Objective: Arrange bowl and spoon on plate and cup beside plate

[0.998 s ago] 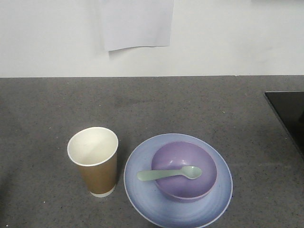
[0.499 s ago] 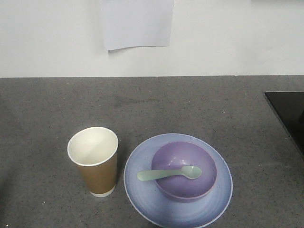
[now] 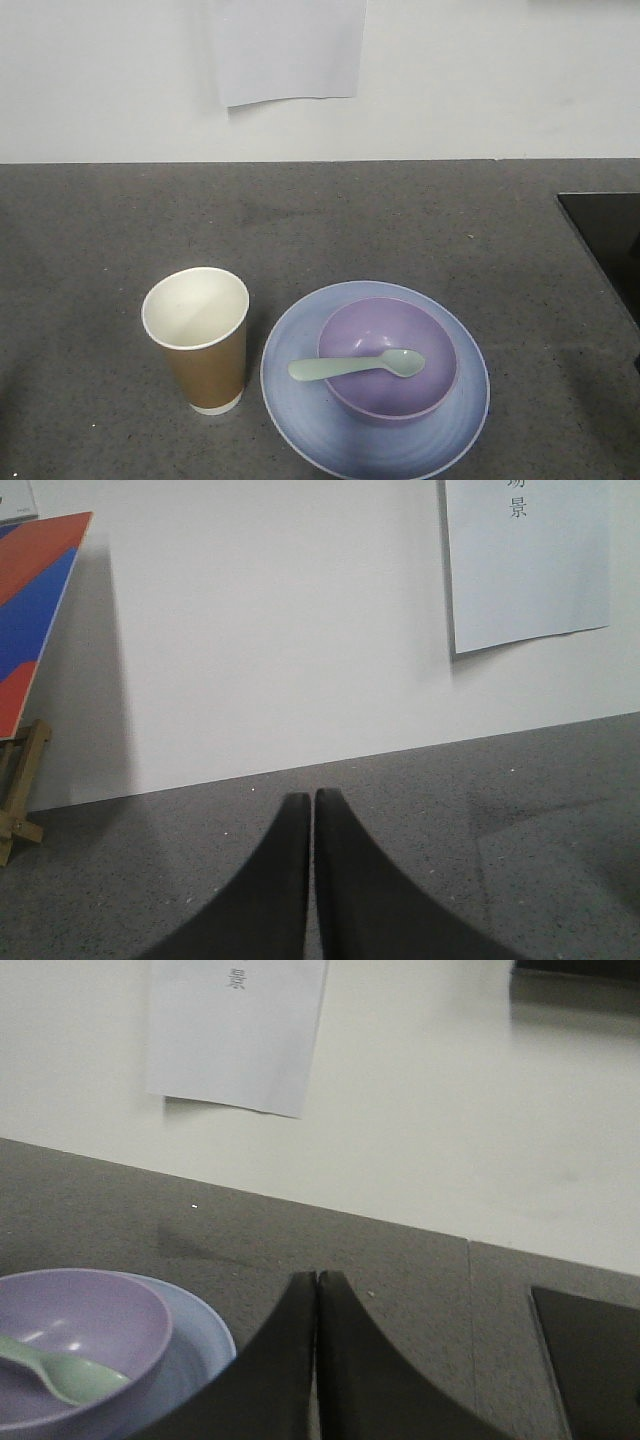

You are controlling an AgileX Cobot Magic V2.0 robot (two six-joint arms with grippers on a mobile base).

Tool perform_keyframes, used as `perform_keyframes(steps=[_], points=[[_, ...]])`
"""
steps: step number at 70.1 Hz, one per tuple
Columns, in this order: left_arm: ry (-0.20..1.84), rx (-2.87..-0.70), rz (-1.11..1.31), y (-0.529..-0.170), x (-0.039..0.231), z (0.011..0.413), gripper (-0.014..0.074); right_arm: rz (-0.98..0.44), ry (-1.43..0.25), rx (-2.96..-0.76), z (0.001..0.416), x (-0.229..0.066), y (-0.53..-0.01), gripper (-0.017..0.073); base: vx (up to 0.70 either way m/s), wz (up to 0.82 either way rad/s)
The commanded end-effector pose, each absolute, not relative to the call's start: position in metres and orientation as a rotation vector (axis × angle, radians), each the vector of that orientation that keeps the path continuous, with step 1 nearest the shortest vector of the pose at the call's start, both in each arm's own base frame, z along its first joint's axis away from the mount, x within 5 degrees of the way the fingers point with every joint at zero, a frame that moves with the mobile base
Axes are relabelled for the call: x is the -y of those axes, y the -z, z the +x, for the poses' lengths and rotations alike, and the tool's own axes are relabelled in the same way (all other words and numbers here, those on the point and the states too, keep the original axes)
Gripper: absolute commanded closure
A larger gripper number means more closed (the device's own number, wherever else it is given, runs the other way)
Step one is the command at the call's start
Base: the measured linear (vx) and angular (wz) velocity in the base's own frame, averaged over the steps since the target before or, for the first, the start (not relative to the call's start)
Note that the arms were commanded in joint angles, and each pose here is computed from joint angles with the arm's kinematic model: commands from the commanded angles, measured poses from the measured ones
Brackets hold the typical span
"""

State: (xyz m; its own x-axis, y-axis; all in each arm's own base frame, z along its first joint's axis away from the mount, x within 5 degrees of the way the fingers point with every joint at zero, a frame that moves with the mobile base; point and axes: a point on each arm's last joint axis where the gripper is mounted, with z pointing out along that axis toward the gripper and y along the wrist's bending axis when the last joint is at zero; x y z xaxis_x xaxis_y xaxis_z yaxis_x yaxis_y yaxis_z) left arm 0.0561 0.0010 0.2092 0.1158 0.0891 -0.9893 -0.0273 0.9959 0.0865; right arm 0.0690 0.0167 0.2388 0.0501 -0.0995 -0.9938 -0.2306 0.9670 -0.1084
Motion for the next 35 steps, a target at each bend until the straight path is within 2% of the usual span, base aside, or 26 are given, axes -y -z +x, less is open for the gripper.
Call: perform_keyframes(steps=[1,13,35], points=[[-0.074,-1.360,0.033,-0.219,-0.001,0.053,0.0601,-0.144,-0.088,-1.430,0.066,-0.010,-0.234,0.0570,0.00,0.00],[-0.074,-1.360,0.033,-0.219,-0.001,0.053,0.0601,-0.044,-0.049,-1.451,0.057,-0.003,-0.208,0.0570,0.00,0.00],[-0.074,-1.361,0.033,-0.219,-0.001,0.053,0.0601,-0.058,-0.038,-1.481,0.056,-0.003,-0.205,0.0570,0.00,0.00]])
